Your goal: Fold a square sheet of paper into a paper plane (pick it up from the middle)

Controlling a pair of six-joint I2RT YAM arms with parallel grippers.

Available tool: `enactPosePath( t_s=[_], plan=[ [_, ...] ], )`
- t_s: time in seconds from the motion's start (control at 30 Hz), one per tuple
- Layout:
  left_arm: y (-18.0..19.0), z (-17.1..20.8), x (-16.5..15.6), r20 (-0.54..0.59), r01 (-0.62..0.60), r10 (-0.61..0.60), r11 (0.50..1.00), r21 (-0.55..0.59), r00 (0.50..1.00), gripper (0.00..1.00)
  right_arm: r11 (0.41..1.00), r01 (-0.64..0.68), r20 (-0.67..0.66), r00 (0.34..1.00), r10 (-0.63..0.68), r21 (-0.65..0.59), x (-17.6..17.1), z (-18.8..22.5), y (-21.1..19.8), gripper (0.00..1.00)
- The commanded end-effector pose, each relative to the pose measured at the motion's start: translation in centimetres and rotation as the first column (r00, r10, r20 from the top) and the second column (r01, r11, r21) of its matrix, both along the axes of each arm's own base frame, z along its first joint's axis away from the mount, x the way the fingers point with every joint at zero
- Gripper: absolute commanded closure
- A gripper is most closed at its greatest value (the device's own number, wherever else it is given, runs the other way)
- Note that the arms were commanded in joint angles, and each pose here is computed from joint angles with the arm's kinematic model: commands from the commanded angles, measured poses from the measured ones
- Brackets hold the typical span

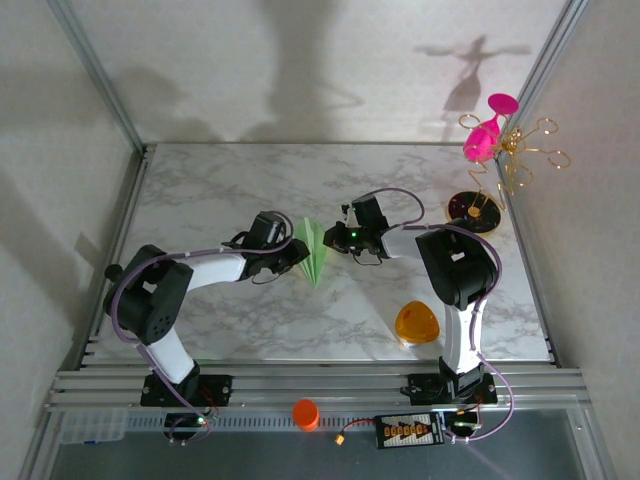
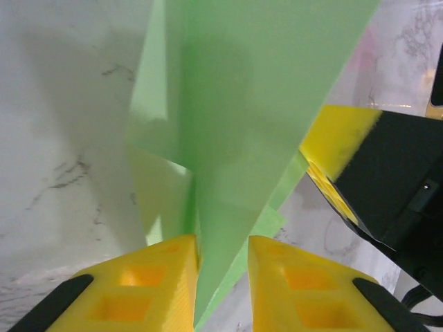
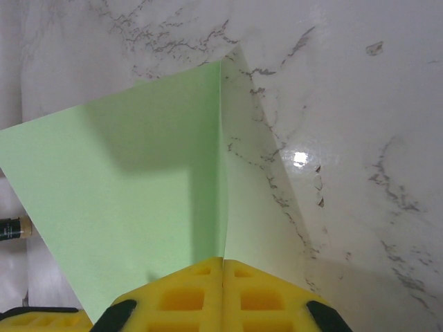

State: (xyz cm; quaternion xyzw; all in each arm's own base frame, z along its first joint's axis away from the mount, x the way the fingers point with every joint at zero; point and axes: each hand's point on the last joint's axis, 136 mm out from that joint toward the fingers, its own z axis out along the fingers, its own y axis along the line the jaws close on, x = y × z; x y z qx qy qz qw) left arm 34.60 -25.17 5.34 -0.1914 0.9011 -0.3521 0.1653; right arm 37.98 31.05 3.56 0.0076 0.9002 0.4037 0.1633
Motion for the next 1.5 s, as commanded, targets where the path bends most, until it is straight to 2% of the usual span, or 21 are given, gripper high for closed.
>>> enactPosePath(
  t_s=[0.0,0.3,0.6,1.03,1.17,1.3,1.47],
  plan=[
    [-1.1,0.2,0.1,0.013,0.042,-0.042,0.999,0.009,0.999,0.75,1.0,-0.018,0.002,1.0,0.018,0.002,0.0,0.0,0.5,0.93],
    [-1.4,-1.2,-0.1,-0.007,0.078,-0.077,0.987,0.139,0.997,0.64,1.0,-0.017,0.004,1.0,0.017,0.002,0.1,0.1,0.5,0.93],
    [-2.4,-1.7,0.1,-0.009,0.097,-0.097,0.981,0.168,0.995,0.59,1.0,-0.019,0.003,1.0,0.019,0.001,0.1,0.2,0.5,0.93],
    [-2.7,-2.4,0.4,-0.016,0.128,-0.129,0.946,0.299,0.991,0.52,1.0,-0.021,-0.001,1.0,0.021,-0.002,0.0,0.0,0.5,0.93],
    [-2.6,-2.6,0.5,-0.019,0.13,-0.131,0.936,0.326,0.991,0.52,1.0,-0.021,-0.001,1.0,0.021,-0.003,0.0,0.0,0.4,0.93],
    [-2.2,-2.6,0.7,-0.016,0.116,-0.118,0.931,0.346,0.993,0.6,1.0,-0.02,0.0,1.0,0.02,-0.005,0.0,0.0,0.4,0.93],
    [-1.8,-1.9,1.1,0.0,0.087,-0.093,0.93,0.358,0.996,0.66,1.0,-0.02,-0.005,1.0,0.02,-0.007,-0.1,-0.2,0.3,0.93]
  ],
)
